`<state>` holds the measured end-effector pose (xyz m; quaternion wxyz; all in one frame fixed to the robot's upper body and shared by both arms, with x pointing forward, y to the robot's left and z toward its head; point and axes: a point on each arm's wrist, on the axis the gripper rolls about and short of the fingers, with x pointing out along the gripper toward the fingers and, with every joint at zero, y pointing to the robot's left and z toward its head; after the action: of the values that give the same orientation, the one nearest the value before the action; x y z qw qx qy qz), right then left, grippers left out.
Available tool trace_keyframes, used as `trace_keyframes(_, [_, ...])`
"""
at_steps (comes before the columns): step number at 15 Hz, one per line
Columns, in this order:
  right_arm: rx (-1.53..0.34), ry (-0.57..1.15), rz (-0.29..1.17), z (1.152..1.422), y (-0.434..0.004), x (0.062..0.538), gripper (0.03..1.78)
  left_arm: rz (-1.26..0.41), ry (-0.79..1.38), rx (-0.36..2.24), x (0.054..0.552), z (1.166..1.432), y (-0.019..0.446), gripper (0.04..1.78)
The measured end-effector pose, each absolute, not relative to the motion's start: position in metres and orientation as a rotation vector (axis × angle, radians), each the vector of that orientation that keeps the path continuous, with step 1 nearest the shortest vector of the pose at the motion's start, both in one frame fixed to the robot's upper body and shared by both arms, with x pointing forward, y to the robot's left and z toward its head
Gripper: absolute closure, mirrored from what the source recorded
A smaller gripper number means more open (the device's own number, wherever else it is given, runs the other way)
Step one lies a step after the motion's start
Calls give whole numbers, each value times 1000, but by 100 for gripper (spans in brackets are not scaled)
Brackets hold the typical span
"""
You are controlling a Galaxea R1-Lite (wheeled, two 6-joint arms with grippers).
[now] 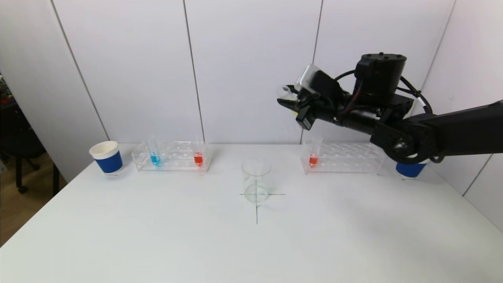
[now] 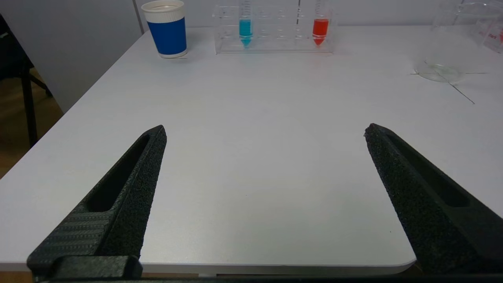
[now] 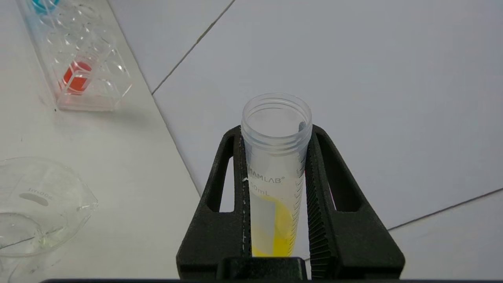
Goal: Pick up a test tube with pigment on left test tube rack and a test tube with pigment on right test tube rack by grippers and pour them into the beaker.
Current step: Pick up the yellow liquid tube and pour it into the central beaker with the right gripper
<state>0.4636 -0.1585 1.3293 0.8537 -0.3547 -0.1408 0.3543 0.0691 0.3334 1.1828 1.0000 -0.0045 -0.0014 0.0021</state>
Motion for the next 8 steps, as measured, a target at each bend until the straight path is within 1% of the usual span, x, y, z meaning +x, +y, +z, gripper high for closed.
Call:
trace_keyframes(5, [-828, -313, 804, 1309, -137, 465, 135, 4, -3, -9, 69, 1183, 333, 6])
trace_keyframes(8, [-890, -350, 862, 1296, -130, 469, 135, 4, -3, -9, 69, 1183, 333, 6])
